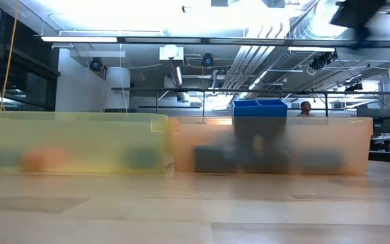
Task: Sort blocks by size
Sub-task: Put the small blue game piece into the yellow bin, then put the left small red game piece into the yellow bin
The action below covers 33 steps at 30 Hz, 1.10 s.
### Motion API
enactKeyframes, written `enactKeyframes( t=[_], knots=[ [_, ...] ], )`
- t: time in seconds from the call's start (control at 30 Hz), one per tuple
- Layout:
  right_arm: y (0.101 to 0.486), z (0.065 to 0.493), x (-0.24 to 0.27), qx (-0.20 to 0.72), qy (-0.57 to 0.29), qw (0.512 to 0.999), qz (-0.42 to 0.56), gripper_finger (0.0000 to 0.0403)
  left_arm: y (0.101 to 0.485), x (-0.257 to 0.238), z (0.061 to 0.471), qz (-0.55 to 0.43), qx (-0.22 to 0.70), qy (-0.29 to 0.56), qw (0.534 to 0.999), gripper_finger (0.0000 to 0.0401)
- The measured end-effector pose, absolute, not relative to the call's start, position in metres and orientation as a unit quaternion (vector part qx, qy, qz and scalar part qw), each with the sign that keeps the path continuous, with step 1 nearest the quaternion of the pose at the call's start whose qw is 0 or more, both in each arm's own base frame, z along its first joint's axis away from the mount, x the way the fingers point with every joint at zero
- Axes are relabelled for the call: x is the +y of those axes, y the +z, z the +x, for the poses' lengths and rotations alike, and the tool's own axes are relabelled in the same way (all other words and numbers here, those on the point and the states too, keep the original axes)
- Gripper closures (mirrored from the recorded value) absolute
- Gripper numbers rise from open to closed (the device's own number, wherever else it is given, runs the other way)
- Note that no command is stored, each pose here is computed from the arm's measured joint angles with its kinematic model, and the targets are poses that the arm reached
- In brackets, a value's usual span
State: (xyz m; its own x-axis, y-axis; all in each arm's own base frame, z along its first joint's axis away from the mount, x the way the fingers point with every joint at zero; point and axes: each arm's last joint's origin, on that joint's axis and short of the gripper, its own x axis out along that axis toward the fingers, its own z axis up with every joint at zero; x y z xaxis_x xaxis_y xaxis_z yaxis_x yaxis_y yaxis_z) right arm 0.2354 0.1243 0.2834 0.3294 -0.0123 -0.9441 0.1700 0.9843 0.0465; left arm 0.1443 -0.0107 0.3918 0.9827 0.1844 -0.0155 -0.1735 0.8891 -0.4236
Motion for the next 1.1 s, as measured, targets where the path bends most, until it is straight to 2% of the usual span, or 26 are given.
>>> enactKeyframes(
  t=[0.1, 0.2, 0.33, 0.47, 0.5, 0.57, 0.7, 0.8, 0.97, 1.1],
  knots=[
    [0.302, 0.280, 0.093, 0.476, -0.056, 0.877, 0.045, 0.0268, 0.391, -0.011, 0.146, -0.216, -0.010, 0.094, 0.972, 0.0121],
    [0.305, 0.330, 0.070, 0.392, -0.038, 0.919, 0.024, 0.0268, 0.390, -0.011, 0.148, -0.217, -0.007, 0.095, 0.972, 0.0121],
    [0.291, 0.388, 0.050, 0.326, -0.011, 0.945, 0.016, 0.0268, 0.389, -0.011, 0.150, -0.227, -0.005, 0.096, 0.969, 0.0121],
    [0.274, 0.429, 0.041, 0.312, 0.002, 0.949, 0.038, 0.0268, 0.389, -0.011, 0.150, -0.231, -0.005, 0.096, 0.968, 0.0121],
    [0.272, 0.436, 0.040, 0.312, 0.002, 0.949, 0.037, 0.0264, 0.389, -0.011, 0.150, -0.234, -0.006, 0.096, 0.968, 0.0121],
    [0.270, 0.448, 0.038, 0.308, 0.001, 0.951, 0.033, 0.0229, 0.389, -0.011, 0.150, -0.237, -0.006, 0.096, 0.967, 0.0121],
    [0.277, 0.461, 0.038, 0.310, 0.012, 0.951, -0.001, 0.0129, 0.389, -0.011, 0.150, -0.237, -0.006, 0.097, 0.967, 0.0121],
    [0.291, 0.458, 0.033, 0.331, 0.015, 0.943, -0.042, 0.0081, 0.389, -0.011, 0.150, -0.236, -0.007, 0.100, 0.967, 0.0121],
    [0.304, 0.440, 0.004, 0.411, -0.018, 0.910, -0.054, 0.0065, 0.389, -0.010, 0.150, -0.227, -0.008, 0.113, 0.967, 0.0121],
    [0.301, 0.405, -0.030, 0.491, -0.050, 0.869, -0.038, 0.0063, 0.389, -0.010, 0.150, -0.225, -0.007, 0.117, 0.967, 0.0121]
  ],
)
